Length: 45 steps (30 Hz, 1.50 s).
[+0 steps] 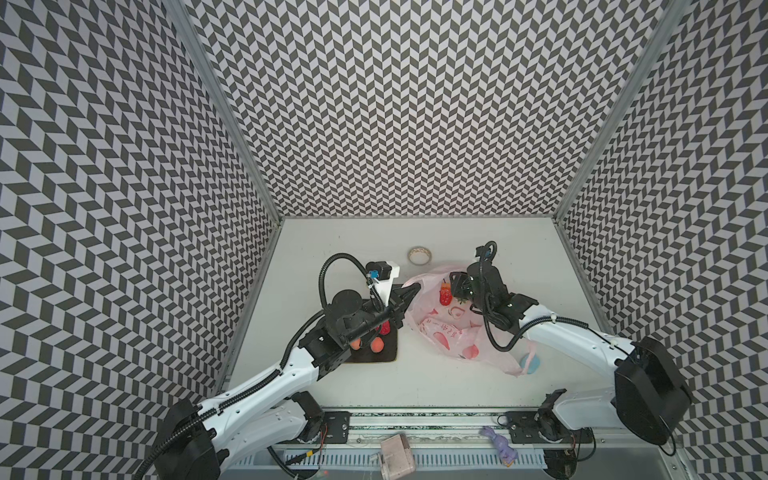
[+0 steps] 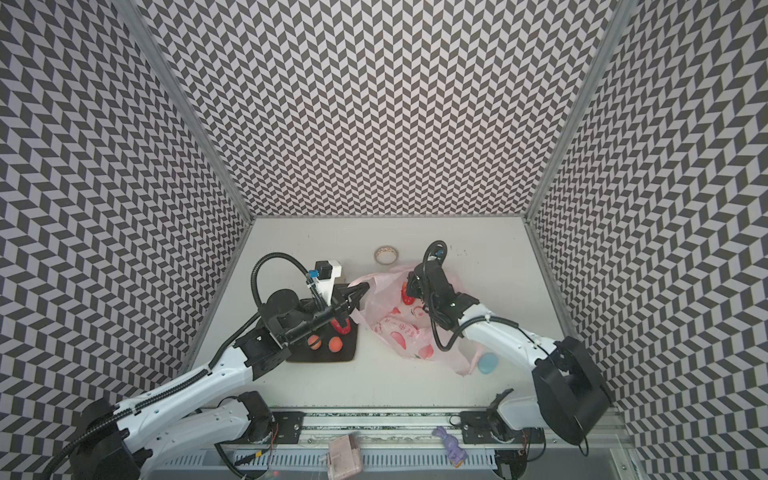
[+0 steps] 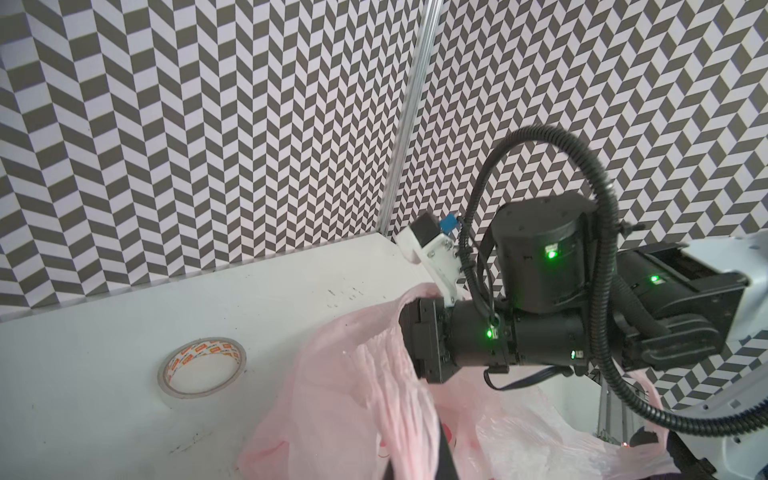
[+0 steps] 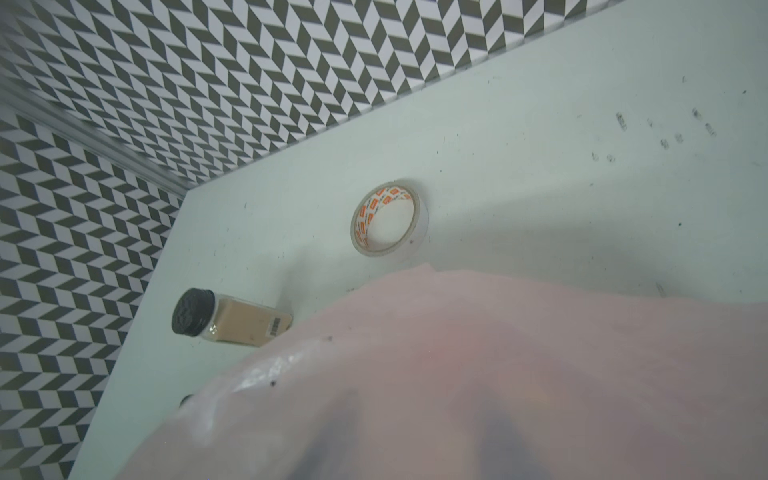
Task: Take the fake fruits out of the plastic bag
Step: 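Push the right gripper deep into the bag toward the remaining fruit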
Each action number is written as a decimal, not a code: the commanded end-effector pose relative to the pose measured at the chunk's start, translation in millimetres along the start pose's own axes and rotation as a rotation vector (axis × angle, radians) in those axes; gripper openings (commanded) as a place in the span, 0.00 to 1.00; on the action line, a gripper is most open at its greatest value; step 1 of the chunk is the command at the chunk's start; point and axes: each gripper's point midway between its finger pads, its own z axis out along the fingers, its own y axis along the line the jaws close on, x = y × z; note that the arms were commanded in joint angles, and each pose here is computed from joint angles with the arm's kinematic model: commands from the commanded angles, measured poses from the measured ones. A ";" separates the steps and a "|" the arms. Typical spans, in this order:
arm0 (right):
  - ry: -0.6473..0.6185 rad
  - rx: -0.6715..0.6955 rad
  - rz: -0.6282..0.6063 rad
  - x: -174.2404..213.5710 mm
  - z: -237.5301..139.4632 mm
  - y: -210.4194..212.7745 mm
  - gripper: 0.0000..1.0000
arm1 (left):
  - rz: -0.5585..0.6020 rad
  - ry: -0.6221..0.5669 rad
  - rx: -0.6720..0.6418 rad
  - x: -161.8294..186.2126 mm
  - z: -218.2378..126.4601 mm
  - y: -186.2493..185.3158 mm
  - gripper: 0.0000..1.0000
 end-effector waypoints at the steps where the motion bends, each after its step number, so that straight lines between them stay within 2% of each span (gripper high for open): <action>1: -0.038 0.000 0.011 -15.4 -2.0 1.4 0.45 | -0.076 -0.045 0.023 -7.2 -3.5 -4.6 0.00; 9: 0.049 -0.065 0.043 10.3 -17.2 -3.4 0.52 | -0.160 -0.051 0.032 -5.2 -0.1 -3.9 0.00; 15: 0.102 -0.066 0.082 28.0 -7.6 -7.4 0.52 | -0.167 -0.030 0.056 -2.6 4.9 -7.4 0.00; 21: 0.137 0.091 0.061 47.6 15.2 -39.3 0.55 | -0.166 -0.027 0.064 -2.7 5.4 -8.8 0.00; 31: 0.094 0.203 0.012 38.6 49.7 -58.7 0.61 | -0.164 -0.028 0.083 -4.9 4.3 -12.7 0.00; 36: 0.098 0.118 0.053 34.3 64.1 -47.7 0.66 | -0.168 -0.010 0.109 -1.9 7.2 -17.1 0.00; 45: 0.097 -0.046 0.287 28.0 82.2 -22.5 0.69 | -0.171 0.029 0.186 5.3 14.9 -28.5 0.00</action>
